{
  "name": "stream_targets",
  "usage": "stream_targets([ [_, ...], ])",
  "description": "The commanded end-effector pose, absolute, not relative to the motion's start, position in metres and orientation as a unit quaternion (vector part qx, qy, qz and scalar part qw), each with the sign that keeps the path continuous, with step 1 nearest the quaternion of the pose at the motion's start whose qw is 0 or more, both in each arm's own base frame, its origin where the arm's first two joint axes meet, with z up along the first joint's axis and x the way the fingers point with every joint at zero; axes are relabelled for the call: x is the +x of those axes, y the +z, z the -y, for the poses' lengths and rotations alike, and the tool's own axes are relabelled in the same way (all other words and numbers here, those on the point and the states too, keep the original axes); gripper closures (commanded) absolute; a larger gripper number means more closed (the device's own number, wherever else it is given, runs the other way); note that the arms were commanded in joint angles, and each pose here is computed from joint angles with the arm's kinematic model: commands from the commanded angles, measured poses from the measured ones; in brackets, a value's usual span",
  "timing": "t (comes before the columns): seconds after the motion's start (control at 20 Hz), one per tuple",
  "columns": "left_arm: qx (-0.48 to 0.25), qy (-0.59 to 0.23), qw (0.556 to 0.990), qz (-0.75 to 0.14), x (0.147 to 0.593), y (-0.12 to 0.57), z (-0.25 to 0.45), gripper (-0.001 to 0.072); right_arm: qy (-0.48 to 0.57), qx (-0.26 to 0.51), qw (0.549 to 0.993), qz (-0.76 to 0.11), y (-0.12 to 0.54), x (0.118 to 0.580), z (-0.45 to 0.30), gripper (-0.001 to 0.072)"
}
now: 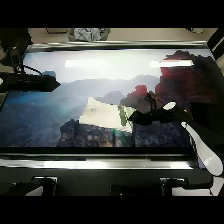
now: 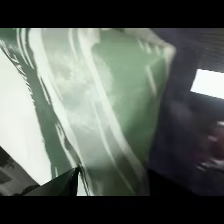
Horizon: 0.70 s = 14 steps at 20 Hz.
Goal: Fold the shirts.
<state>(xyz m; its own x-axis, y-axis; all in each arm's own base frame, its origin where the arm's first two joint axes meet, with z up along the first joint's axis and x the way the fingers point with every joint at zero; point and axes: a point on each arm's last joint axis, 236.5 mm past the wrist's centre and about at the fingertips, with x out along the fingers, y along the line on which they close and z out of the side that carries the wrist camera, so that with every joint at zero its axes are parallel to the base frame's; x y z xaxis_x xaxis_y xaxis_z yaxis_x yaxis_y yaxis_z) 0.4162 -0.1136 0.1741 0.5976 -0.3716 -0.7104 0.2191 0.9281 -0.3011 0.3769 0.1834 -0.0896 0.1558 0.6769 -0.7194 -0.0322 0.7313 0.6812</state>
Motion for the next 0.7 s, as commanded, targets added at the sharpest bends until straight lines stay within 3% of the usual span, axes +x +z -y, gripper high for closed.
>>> stream_targets([
  [0.0,-0.092,-0.167,0.889,-0.417,0.416,0.174,0.114,0.0679,0.260,0.296,0.708,-0.585,-0.097,0.382,-0.205,0.0196],
  [0.1,-0.092,-0.167,0.889,-0.417,0.416,0.174,0.114,0.0679,0.309,0.274,0.707,-0.574,-0.084,0.379,-0.208,0.0655],
  [0.35,-0.091,-0.167,0.889,-0.417,0.416,0.173,0.114,0.0679,0.382,0.233,0.751,-0.486,0.015,0.420,-0.169,0.0668],
  [0.5,-0.090,-0.167,0.890,-0.414,0.417,0.174,0.114,0.0679,0.340,0.227,0.791,-0.456,0.082,0.441,-0.099,0.0668],
  [0.65,-0.091,-0.166,0.892,-0.411,0.418,0.175,0.114,0.0679,0.274,0.200,0.822,-0.457,0.130,0.430,-0.007,0.0668],
])
